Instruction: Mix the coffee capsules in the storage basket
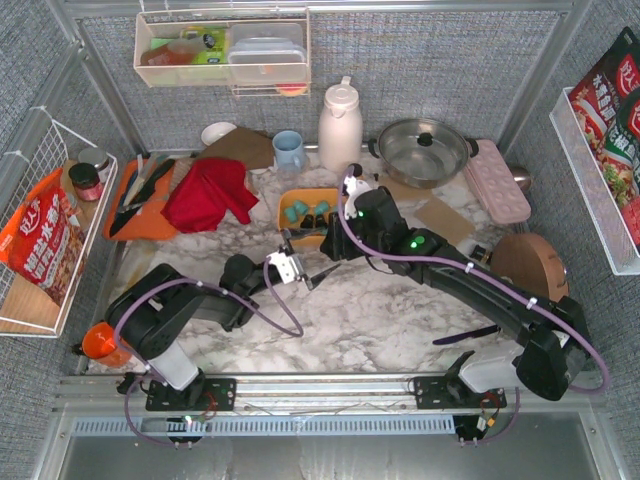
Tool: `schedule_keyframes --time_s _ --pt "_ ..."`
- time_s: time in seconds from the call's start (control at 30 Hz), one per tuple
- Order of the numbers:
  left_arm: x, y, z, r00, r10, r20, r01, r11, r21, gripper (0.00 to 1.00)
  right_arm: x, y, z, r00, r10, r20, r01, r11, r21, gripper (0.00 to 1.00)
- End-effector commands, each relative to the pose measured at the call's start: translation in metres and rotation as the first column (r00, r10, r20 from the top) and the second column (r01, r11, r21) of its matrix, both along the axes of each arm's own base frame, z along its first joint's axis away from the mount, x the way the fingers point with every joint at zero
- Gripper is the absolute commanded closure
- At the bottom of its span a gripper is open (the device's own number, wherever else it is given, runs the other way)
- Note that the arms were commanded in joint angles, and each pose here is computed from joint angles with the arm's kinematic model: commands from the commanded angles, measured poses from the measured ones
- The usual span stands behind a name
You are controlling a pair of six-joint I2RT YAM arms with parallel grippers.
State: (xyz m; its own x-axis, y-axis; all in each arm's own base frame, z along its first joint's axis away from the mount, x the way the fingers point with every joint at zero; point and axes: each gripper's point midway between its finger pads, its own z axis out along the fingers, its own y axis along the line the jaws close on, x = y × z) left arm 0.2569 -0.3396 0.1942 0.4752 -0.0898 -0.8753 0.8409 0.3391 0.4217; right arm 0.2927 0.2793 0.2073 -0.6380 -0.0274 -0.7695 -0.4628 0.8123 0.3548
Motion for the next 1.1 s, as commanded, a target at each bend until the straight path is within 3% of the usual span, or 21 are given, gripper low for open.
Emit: schedule_keyframes --time_s 0.0,0.2,0.4,0.53,0.67,0.73,0.87,1.07 --pt "0.002 0.011 0.004 0.998 0.057 0.002 -0.057 0.998 -0.028 0.01 0.012 -0.01 0.005 0.997 -0.053 0.055 0.055 0.998 -0.04 0.71" --pt "0.008 0.042 0.004 0.973 0.201 -0.115 -0.211 0.974 -0.086 0.01 0.056 -0.039 -0.004 0.97 -0.167 0.178 0.204 0.955 -0.217 0.71" --pt "0.018 0.089 0.009 0.86 0.35 -0.371 -0.439 0.878 -0.189 0.01 0.114 -0.053 -0.025 0.951 -0.232 0.205 0.289 0.902 -0.32 0.71" --pt "0.023 0.109 0.012 0.732 0.401 -0.551 -0.56 0.815 -0.15 0.01 0.145 -0.053 -0.049 0.955 -0.248 0.163 0.291 0.889 -0.353 0.7" --pt "0.028 0.128 0.0 0.501 0.543 -0.674 -0.657 0.746 0.113 0.01 0.164 -0.058 -0.077 0.958 -0.272 0.094 0.286 0.867 -0.407 0.62" --pt "0.024 0.143 0.0 0.418 0.589 -0.691 -0.692 0.7 0.178 0.01 0.167 -0.06 -0.086 0.958 -0.282 0.058 0.28 0.864 -0.418 0.58" --pt "0.01 0.165 -0.012 0.34 0.604 -0.721 -0.73 0.653 0.202 0.01 0.171 -0.059 -0.096 0.956 -0.293 0.02 0.275 0.868 -0.413 0.43" --pt "-0.009 0.18 -0.026 0.234 0.568 -0.789 -0.742 0.629 0.233 0.01 0.167 -0.064 -0.094 0.958 -0.288 0.01 0.265 0.867 -0.421 0.24"
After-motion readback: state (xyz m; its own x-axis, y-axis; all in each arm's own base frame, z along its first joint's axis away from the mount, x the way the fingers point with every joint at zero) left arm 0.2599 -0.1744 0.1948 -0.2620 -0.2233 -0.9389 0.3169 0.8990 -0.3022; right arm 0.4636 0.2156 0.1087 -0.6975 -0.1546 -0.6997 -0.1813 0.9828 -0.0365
